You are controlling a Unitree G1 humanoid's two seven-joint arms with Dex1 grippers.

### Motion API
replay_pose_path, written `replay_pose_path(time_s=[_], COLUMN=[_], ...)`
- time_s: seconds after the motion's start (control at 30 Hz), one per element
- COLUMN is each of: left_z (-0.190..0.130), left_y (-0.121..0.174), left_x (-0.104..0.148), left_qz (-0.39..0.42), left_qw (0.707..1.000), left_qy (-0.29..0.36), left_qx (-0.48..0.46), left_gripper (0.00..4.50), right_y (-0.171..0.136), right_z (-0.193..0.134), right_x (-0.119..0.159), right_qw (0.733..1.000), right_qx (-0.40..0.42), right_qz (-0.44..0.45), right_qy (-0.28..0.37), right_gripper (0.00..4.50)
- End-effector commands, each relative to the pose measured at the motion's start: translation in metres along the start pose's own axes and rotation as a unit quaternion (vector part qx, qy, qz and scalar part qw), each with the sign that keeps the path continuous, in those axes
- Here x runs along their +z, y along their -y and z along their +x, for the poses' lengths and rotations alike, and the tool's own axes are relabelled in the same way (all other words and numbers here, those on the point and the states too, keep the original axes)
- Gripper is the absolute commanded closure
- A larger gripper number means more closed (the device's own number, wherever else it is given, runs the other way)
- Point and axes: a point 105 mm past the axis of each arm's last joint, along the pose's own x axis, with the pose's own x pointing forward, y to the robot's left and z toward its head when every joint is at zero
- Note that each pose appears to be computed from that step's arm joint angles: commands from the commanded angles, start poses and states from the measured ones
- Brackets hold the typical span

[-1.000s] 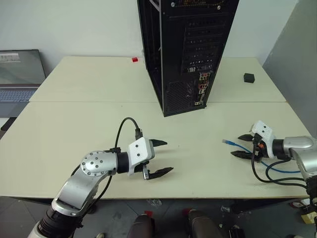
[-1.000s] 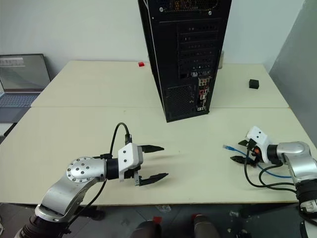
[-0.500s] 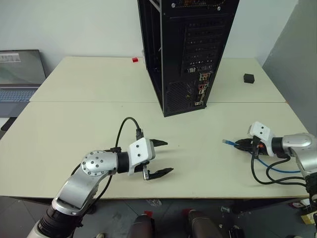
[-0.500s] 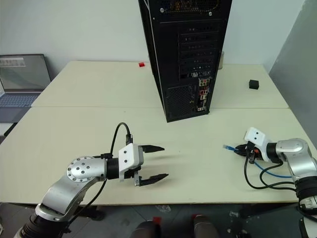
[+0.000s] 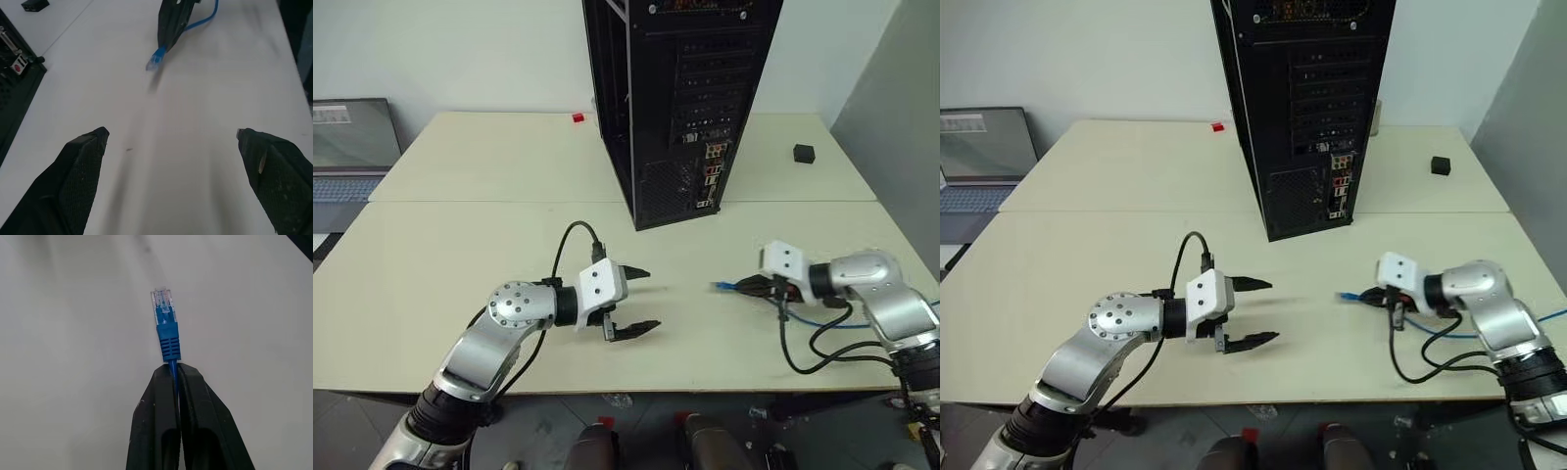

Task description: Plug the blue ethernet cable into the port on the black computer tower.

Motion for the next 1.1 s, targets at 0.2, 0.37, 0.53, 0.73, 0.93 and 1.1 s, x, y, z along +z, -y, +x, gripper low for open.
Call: replay_pose_path(time_s=[0.2, 0.37, 0.53, 0.73, 0.93, 1.1], left_z=[0.010, 0.017, 0.023, 0.023, 0.023, 0.025], left_y=[-0.003, -0.006, -0.007, -0.007, -0.012, -0.011], left_x=[-0.007, -0.010, -0.012, -0.016, -0.016, -0.014], left_qz=[0.023, 0.022, 0.020, 0.023, 0.021, 0.023], left_qw=[0.999, 0.999, 1.000, 0.999, 0.999, 0.999], left_qy=[-0.015, -0.019, -0.016, -0.019, -0.014, -0.007], left_qx=[-0.025, -0.017, -0.017, -0.023, -0.022, -0.024], left_gripper=[0.00, 0.00, 0.00, 0.44, 1.72, 2.83], right_y=[-0.013, -0.019, -0.023, -0.025, -0.027, -0.027], right_z=[0.027, 0.039, 0.044, 0.047, 0.047, 0.047], right_x=[0.045, 0.057, 0.066, 0.068, 0.069, 0.070], right_qw=[0.998, 0.997, 0.995, 0.995, 0.994, 0.994], right_qx=[0.038, 0.051, 0.061, 0.066, 0.072, 0.074], right_qz=[-0.029, -0.035, -0.040, -0.044, -0.049, -0.051], right_qy=[0.036, 0.051, 0.061, 0.062, 0.061, 0.063], right_gripper=[4.40, 4.40, 4.40, 4.50, 4.50, 4.50])
